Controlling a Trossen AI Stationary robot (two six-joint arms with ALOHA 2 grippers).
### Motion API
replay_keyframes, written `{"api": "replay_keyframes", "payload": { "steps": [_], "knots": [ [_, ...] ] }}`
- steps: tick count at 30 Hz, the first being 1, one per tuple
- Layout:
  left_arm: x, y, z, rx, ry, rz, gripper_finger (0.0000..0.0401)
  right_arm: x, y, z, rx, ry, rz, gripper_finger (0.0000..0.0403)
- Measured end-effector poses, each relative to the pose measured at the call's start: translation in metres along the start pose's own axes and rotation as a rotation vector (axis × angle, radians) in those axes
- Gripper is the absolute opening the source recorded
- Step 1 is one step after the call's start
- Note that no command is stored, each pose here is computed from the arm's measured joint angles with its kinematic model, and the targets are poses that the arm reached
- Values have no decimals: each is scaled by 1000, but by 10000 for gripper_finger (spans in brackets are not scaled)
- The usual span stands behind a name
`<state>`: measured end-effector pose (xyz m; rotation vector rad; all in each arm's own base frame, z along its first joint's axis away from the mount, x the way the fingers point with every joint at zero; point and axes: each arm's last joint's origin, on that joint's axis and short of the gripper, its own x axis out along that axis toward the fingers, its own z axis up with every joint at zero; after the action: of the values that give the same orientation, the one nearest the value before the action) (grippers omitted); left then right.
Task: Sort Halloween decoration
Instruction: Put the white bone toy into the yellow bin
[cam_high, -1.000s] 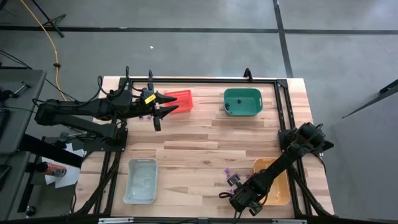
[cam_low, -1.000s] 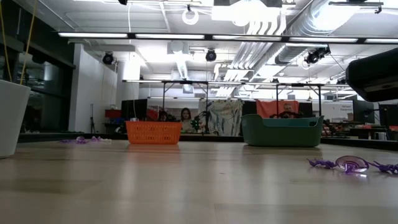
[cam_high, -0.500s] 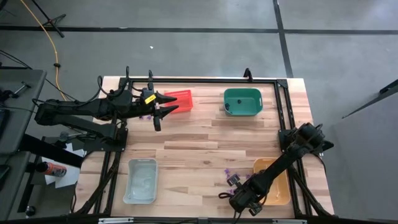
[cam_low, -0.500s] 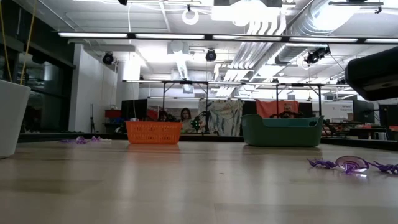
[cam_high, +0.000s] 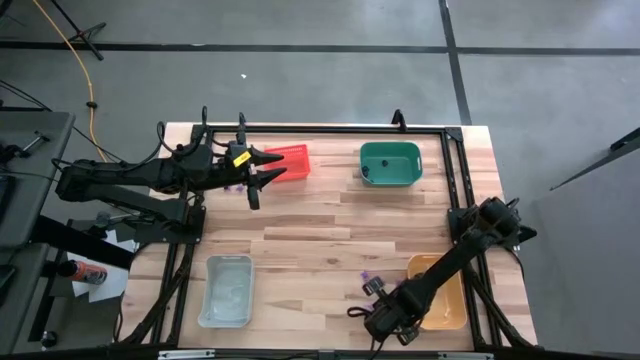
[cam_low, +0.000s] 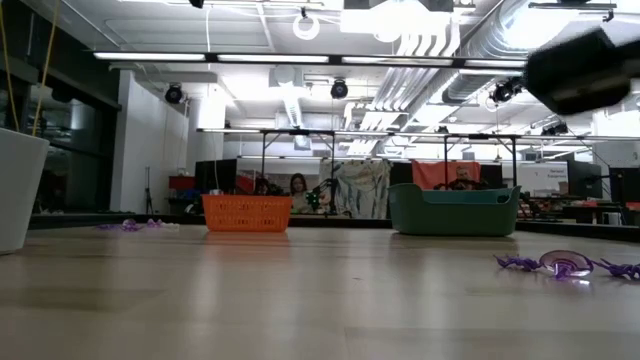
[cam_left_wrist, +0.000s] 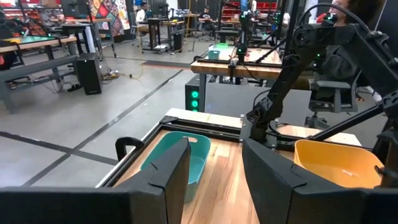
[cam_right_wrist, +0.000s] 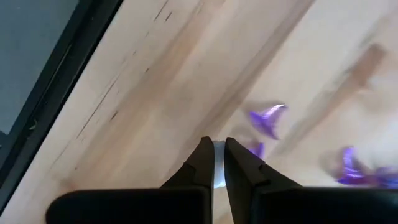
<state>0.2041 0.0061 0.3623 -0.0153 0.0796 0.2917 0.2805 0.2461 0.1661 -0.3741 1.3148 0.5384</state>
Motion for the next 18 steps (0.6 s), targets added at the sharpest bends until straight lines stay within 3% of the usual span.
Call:
{"api": "replay_keyframes", "payload": {
  "steps": [5,18],
  "knots": [
    [0,0,0,0,0,0,136,-23,-13,0,-14,-9,-7,12],
    [0,0,0,-4,-2,0,136,-98,-69,-28,167,-20,-137,12]
  ]
}}
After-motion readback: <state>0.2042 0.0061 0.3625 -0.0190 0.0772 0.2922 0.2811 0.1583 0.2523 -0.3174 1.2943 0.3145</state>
